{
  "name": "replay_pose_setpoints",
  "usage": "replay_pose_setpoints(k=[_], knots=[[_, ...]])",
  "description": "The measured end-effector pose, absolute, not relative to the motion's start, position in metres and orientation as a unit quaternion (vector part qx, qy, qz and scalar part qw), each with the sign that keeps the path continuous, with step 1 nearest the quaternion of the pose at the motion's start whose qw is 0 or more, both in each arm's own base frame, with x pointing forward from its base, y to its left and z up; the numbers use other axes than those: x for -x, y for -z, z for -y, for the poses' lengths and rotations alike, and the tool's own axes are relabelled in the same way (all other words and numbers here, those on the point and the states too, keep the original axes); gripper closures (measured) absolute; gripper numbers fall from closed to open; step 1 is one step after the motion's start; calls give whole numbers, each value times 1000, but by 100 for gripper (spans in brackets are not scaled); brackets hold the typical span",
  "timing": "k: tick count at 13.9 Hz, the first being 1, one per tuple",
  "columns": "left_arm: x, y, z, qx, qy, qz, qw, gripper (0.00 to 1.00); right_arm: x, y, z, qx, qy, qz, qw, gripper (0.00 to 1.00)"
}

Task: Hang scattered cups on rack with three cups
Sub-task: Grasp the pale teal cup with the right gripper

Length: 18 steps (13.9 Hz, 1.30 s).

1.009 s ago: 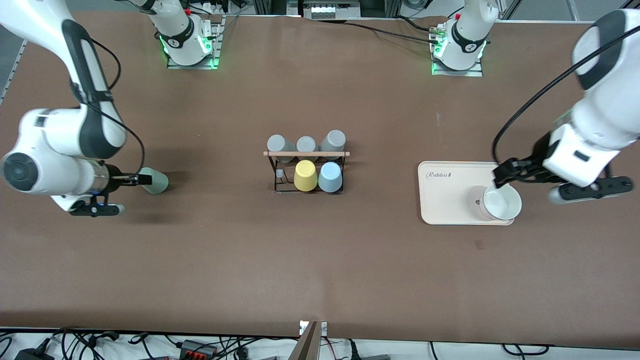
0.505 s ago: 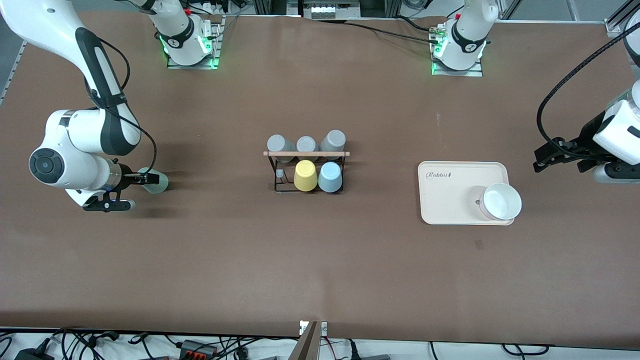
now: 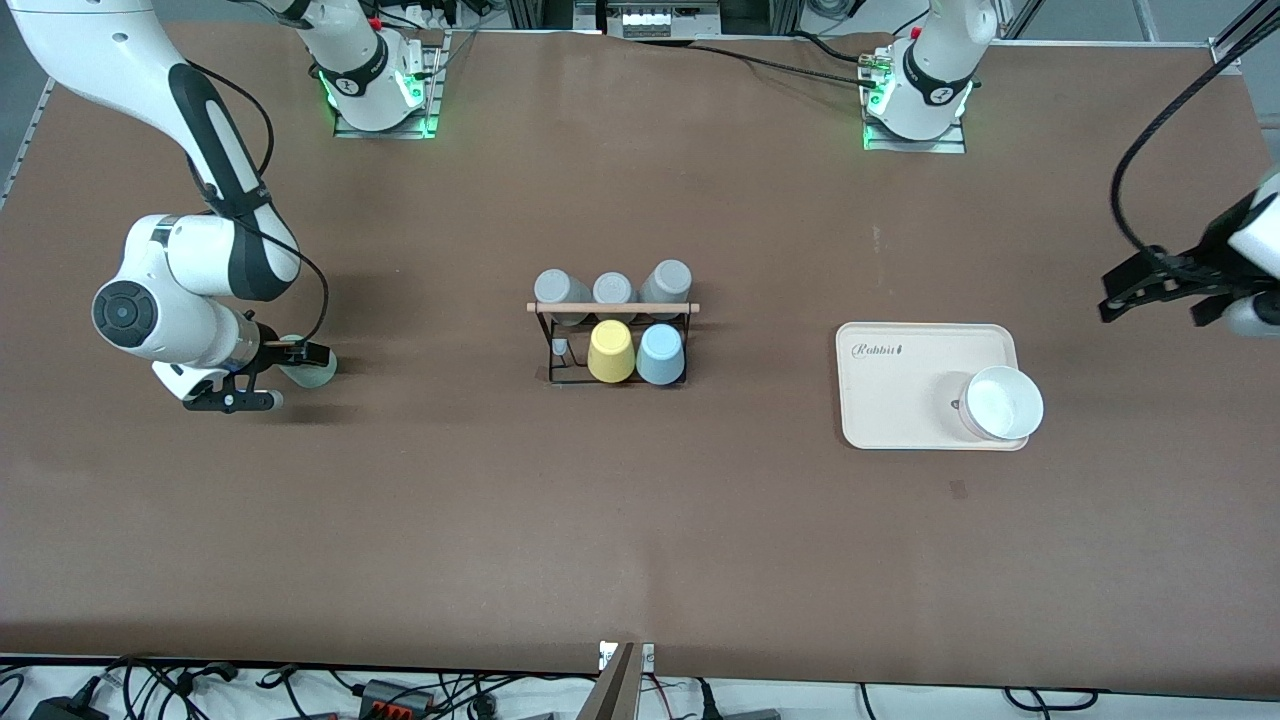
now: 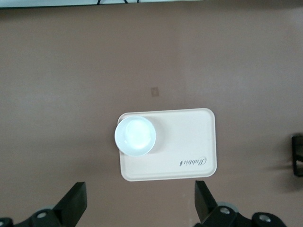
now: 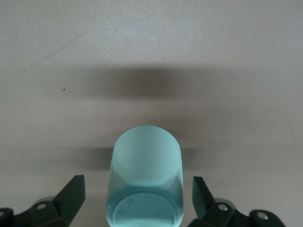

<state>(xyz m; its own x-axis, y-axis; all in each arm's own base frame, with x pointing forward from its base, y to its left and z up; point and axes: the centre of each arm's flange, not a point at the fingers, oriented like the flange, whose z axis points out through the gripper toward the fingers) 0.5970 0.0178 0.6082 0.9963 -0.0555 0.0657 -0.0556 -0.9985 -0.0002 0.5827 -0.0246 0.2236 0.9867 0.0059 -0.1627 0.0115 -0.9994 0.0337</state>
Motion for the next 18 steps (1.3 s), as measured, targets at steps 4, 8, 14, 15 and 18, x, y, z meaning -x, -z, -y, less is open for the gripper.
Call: replay_pose_setpoints(k=[4,8,14,15,18], knots=[[-581,-616,-32,-999,-14,33,-3,0,-581,-222,30,-996,82,0,17,0],[-572,-623,-28,-1000,-17,15,1,0,-582,-222,30,-997,78,0,18,2],[-571,-624,-28,-1000,-19,-5,9,0,-583,-223,29,-997,79,0,17,33],[-572,-624,-27,-1000,-19,-4,9,0,-587,-230,27,-996,84,-1,17,33],[-572,-625,-21,-1000,-21,-4,9,0,-622,-295,1,-995,101,-16,8,33]])
